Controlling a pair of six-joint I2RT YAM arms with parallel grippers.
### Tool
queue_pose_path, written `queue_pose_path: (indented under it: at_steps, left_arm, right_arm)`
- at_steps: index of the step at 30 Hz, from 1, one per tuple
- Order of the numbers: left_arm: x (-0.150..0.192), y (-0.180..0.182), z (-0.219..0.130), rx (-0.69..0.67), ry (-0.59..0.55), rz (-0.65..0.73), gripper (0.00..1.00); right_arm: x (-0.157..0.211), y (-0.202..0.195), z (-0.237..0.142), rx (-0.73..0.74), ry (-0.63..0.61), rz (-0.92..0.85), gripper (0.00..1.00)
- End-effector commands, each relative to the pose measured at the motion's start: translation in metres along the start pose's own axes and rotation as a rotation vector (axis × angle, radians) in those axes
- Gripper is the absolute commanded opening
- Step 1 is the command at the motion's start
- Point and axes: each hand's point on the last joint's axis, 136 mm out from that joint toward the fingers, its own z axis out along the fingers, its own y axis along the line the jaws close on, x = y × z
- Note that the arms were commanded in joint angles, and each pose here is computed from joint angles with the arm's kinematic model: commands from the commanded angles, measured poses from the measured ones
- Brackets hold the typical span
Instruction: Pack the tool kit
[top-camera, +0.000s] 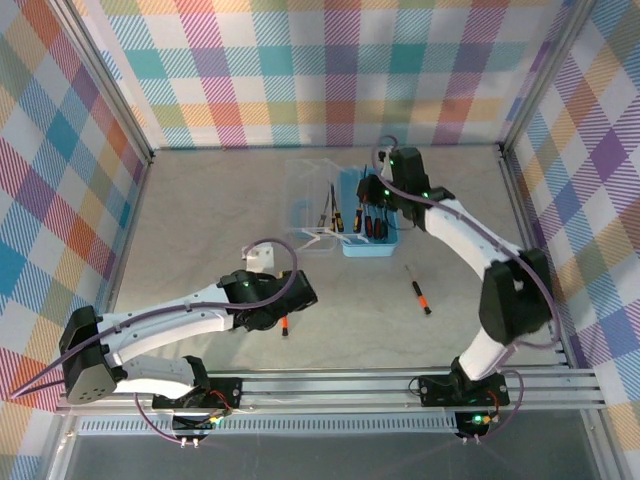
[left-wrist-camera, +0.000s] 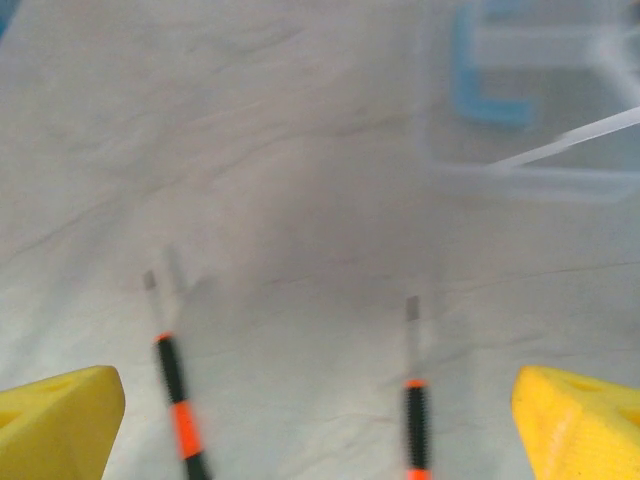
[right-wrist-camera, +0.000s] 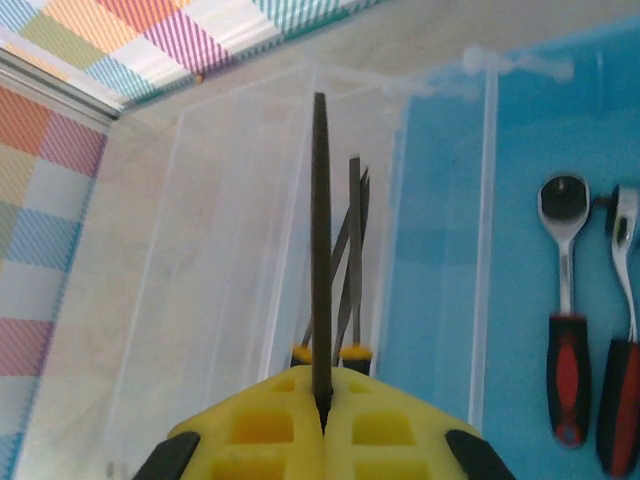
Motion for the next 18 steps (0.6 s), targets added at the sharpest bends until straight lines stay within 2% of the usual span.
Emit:
queue_pose_path:
  at_steps: [1, 6, 12, 14, 16, 18]
  left_arm:
    - [0.005, 0.048, -0.004, -0.12, -0.022, -0.086, 0.98]
    - [0.01, 0.074, -0.009, -0.087, -0.041, -0.179, 0.98]
    - [0.005, 0.103, -0.019, 0.025, -0.105, -0.316, 0.97]
    - [0.004, 0.111, -0.022, 0.058, -0.125, -0.359, 0.97]
    - [0.004, 0.118, -0.023, 0.086, -0.138, -0.389, 1.0]
    - [0.005, 0.123, -0.024, 0.106, -0.147, -0.407, 1.0]
  right_arm:
    - [0.01, -0.018, 0.028, 0.074, 0.125, -0.058, 0.06]
    - [0.01, -0.024, 0.064, 0.1, 0.219, -0.033, 0.06]
    - [0.019, -0.028, 0.075, 0.103, 0.27, 0.005, 0.07]
    - [0.022, -0.031, 0.076, 0.112, 0.283, 0.013, 0.12]
    - [0.021, -0.029, 0.074, 0.112, 0.283, 0.021, 0.22]
    - [0.017, -0.022, 0.068, 0.094, 0.275, 0.022, 0.29]
